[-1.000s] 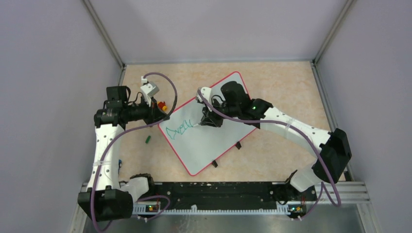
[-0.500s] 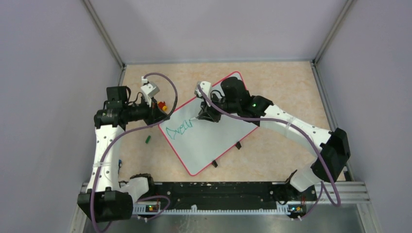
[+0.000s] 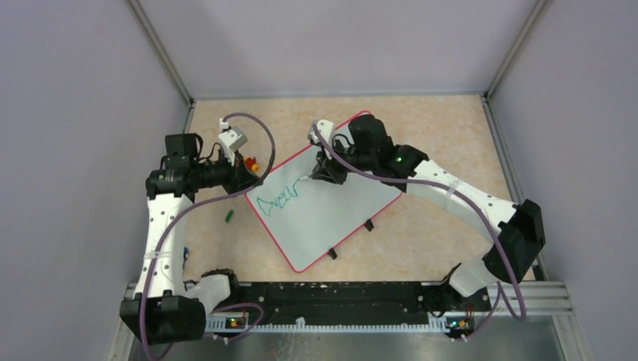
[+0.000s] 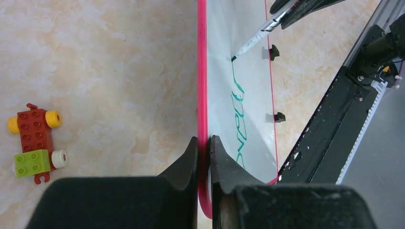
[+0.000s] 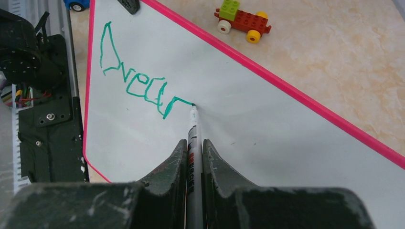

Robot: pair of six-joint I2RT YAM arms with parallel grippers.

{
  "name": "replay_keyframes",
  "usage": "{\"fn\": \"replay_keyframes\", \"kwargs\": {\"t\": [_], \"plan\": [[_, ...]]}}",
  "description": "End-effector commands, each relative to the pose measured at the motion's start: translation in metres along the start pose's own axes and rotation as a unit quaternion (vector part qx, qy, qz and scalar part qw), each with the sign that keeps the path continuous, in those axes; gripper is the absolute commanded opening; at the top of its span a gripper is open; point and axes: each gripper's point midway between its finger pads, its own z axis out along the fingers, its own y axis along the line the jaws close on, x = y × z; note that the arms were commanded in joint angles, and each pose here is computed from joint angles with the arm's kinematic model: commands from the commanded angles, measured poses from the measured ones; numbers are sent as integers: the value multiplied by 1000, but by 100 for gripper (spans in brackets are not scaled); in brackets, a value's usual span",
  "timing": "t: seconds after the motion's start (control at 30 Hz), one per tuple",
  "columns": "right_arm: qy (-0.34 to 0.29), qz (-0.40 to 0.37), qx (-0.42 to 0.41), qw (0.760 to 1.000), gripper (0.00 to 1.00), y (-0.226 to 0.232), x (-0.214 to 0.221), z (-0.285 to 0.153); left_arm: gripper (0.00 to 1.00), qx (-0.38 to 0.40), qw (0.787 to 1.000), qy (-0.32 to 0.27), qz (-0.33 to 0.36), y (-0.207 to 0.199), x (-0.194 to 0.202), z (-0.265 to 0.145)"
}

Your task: Write a sentence on the whiteboard

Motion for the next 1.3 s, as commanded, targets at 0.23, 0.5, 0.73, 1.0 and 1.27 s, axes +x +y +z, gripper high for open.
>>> {"fn": "replay_keyframes", "kwargs": {"t": [0.23,0.5,0.73,1.0,1.27], "plan": [[3,-4,8,1000,0,-3,11,-7,0,5,1000,-9,24,-3,-4,1],[21,-2,-5,1000,0,8,29,-1,0,4,1000,-8,26,-3,-3,1],[6,-8,7,1000,0,2,13,-2,0,5,1000,-8,26,-4,-2,2],[-22,-6,31,999,0,-16,-13,-3,0,3,1000,-9,27,-4,-4,1],[-22,-6,46,999,0,-26,-16,-5,0,3,1000,-8,27,-3,-3,2]]}}
